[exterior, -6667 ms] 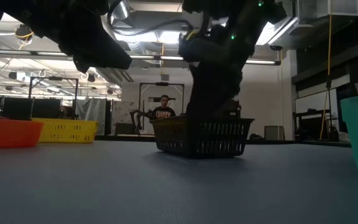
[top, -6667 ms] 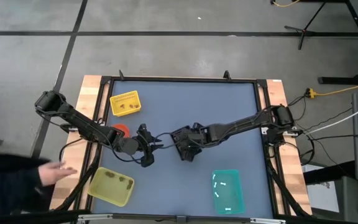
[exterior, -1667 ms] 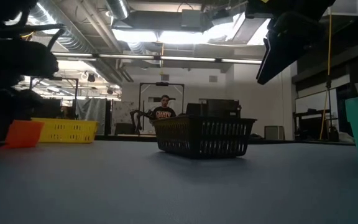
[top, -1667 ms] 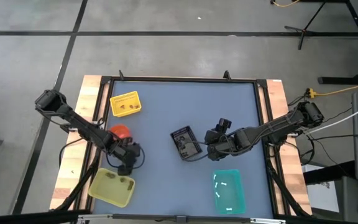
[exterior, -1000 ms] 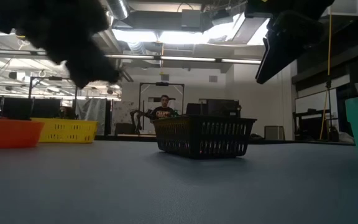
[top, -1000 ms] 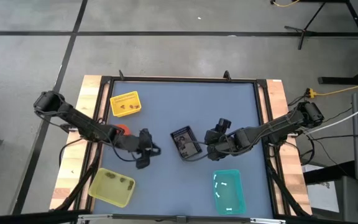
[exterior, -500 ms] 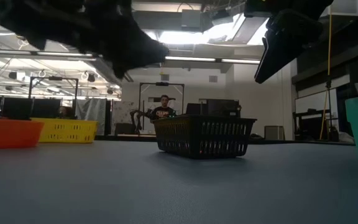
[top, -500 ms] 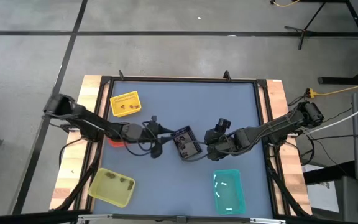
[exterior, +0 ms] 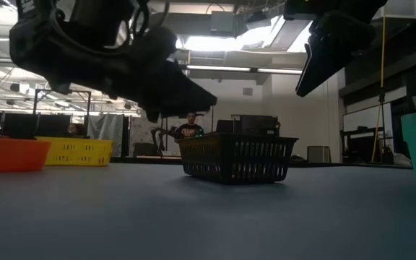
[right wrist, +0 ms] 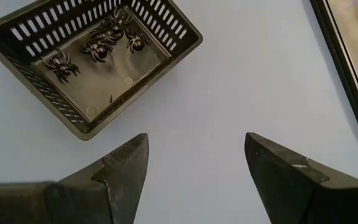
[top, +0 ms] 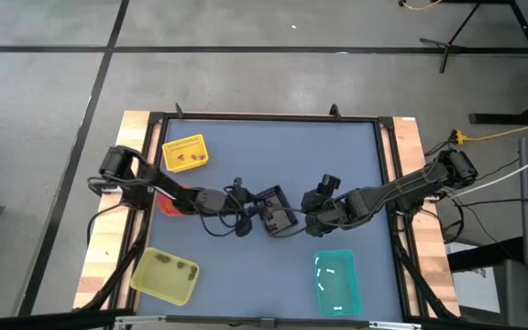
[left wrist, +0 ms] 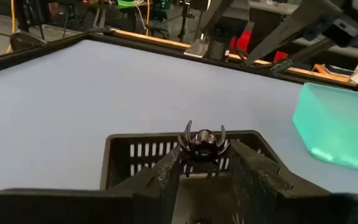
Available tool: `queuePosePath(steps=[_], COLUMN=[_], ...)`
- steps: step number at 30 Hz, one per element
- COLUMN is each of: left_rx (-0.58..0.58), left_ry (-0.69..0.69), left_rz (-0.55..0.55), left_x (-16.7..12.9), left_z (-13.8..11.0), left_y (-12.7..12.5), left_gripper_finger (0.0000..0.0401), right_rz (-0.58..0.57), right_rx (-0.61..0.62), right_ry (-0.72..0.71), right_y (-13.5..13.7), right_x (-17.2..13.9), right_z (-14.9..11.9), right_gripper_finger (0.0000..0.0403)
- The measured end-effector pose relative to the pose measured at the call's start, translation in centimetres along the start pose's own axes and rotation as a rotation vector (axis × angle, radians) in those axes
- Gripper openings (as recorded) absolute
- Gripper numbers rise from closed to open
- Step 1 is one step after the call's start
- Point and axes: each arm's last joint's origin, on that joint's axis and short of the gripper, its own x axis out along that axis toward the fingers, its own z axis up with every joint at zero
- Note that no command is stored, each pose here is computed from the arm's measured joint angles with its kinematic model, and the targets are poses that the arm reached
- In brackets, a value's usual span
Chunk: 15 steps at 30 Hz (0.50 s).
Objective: Sort Halloween decoration
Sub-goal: Put the black spider toy into the black bin, then return to Home Position
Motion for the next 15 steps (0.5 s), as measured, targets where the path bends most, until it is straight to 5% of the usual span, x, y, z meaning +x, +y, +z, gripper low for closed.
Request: queuePosePath(steps=[7,15], left_rx=[-0.002,-0.007], left_ry=[0.0,-0.004], left_rz=[0.02,0.049], left_x=[1.4,1.8], left_z=[0.3,0.6], left_y=[0.0,0.7], left_gripper_finger=[0.0125,0.0181], right_rz=[0.0,0.002], right_rx=[0.0,0.0], right_ry=[0.0,0.001], right_y=[0.0,0.0], right_x=[0.0,0.0], right_z=[0.0,0.0], right_gripper_finger=[0.0266,0.0266])
